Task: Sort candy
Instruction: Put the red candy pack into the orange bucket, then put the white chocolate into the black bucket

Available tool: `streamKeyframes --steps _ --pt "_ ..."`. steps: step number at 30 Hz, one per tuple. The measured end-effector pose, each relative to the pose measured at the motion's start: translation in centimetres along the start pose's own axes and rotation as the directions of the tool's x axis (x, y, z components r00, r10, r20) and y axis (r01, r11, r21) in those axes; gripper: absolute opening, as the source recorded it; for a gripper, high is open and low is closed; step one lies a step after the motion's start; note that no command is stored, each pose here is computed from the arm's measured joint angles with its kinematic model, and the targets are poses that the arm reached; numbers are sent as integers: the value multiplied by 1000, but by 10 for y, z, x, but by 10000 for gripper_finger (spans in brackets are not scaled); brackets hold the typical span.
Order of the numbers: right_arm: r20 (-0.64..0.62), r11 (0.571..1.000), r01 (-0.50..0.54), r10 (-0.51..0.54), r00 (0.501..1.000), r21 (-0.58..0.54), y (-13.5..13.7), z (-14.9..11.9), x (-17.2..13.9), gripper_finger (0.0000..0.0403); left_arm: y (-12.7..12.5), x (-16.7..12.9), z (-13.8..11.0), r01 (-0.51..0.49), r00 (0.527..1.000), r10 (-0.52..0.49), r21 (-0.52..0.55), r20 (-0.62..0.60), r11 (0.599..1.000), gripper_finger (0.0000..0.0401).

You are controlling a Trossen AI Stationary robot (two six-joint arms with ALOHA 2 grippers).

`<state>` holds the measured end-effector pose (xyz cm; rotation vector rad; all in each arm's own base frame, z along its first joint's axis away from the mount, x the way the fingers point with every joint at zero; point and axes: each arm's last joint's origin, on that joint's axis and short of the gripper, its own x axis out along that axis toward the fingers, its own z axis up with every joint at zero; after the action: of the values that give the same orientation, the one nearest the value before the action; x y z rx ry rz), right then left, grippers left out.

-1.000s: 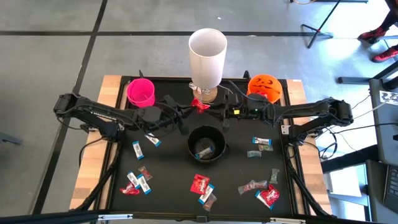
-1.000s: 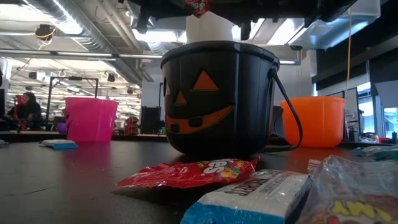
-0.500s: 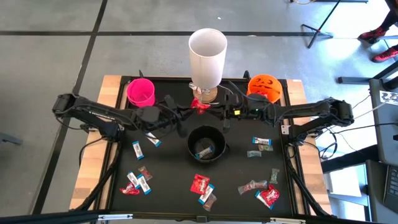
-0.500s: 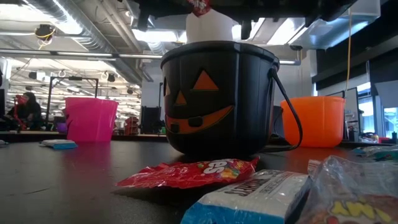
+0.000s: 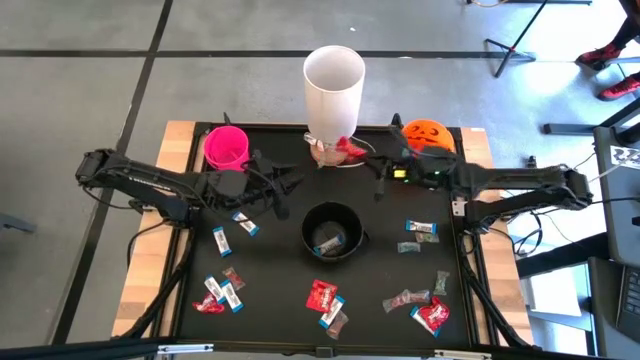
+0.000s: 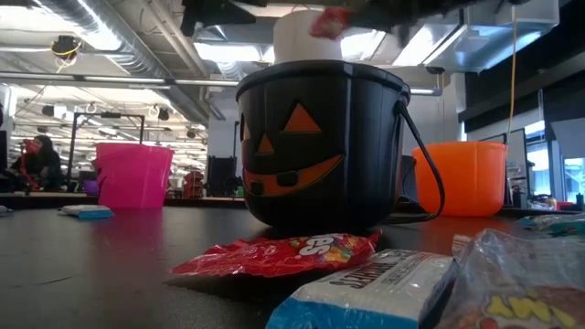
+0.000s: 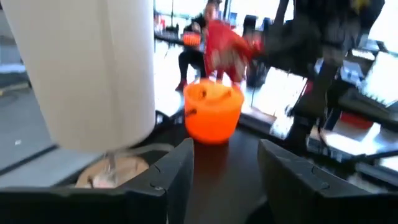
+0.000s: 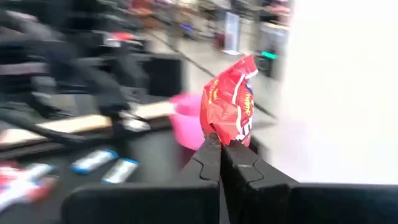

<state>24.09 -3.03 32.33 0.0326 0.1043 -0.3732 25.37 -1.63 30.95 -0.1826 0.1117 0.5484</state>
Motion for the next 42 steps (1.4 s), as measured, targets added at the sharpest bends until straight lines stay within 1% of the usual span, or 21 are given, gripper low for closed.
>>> streamKeyframes --steps 2,5,7,9,11,13,16,19,21,25,30,32,34,35,36,38,39,40,42 --pt "-51 992 126 -127 991 -24 -8 1 -16 0 1 -2 -6 -6 999 7 4 -49 1000 167" --pt "-114 948 307 -315 942 -84 -21 0 -42 0 1 -4 -12 -17 994 16 -4 -104 1000 166" --pt "-148 902 414 -429 891 -123 -30 -1 -61 0 1 -4 -16 -27 991 24 -20 -133 999 166" --pt "-167 848 514 -529 832 -130 -39 -3 -77 0 2 -4 -18 -38 989 32 -38 -147 999 166" --pt "-200 799 585 -601 773 -141 -48 -8 -89 0 2 -4 -18 -43 989 36 -39 -146 998 166" --pt "-228 757 640 -651 724 -129 -56 -11 -99 0 2 -4 -17 -45 989 39 -42 -142 998 166" --pt "-271 701 702 -705 655 -126 -66 -17 -110 3 2 -4 -17 -58 989 52 -41 -136 998 166" --pt "-317 670 727 -729 607 -150 -73 -22 -113 10 2 -4 -17 -60 989 54 -40 -135 997 166" --pt "-347 669 726 -726 593 -160 -76 -24 -114 20 2 -4 -17 -60 989 54 -41 -135 997 166" --pt "-392 683 715 -704 593 -145 -80 -27 -111 47 2 -4 -17 -60 989 54 -41 -135 997 166" --pt "-415 678 720 -704 576 -151 -84 -29 -107 84 2 -4 -17 -59 989 53 -42 -135 997 166" --pt "-413 683 716 -699 584 -143 -84 -28 -105 97 2 -4 -17 -50 989 44 -42 -140 998 166" --pt "-407 709 694 -674 617 -121 -83 -26 -103 106 2 -5 -18 -30 988 24 -39 -155 999 166" --pt "-401 739 664 -646 649 -115 -82 -25 -101 109 2 -6 -18 -15 986 9 -37 -167 999 166" --pt "-392 778 619 -604 693 -104 -81 -22 -100 111 3 -7 -18 1 984 -7 -36 -181 999 166" --pt "-364 857 508 -500 786 -82 -76 -17 -99 112 5 -11 -18 22 978 -30 -41 -207 999 166" --pt "-336 889 452 -447 829 -68 -74 -13 -99 111 7 -14 -18 17 974 -28 -51 -224 999 166" --pt "-301 916 397 -395 868 -55 -70 -9 -98 110 9 -16 -19 4 969 -18 -58 -246 998 166" --pt "-240 953 301 -301 923 -37 -64 -2 -99 107 14 -20 -25 -21 949 -1 -64 -316 998 165"
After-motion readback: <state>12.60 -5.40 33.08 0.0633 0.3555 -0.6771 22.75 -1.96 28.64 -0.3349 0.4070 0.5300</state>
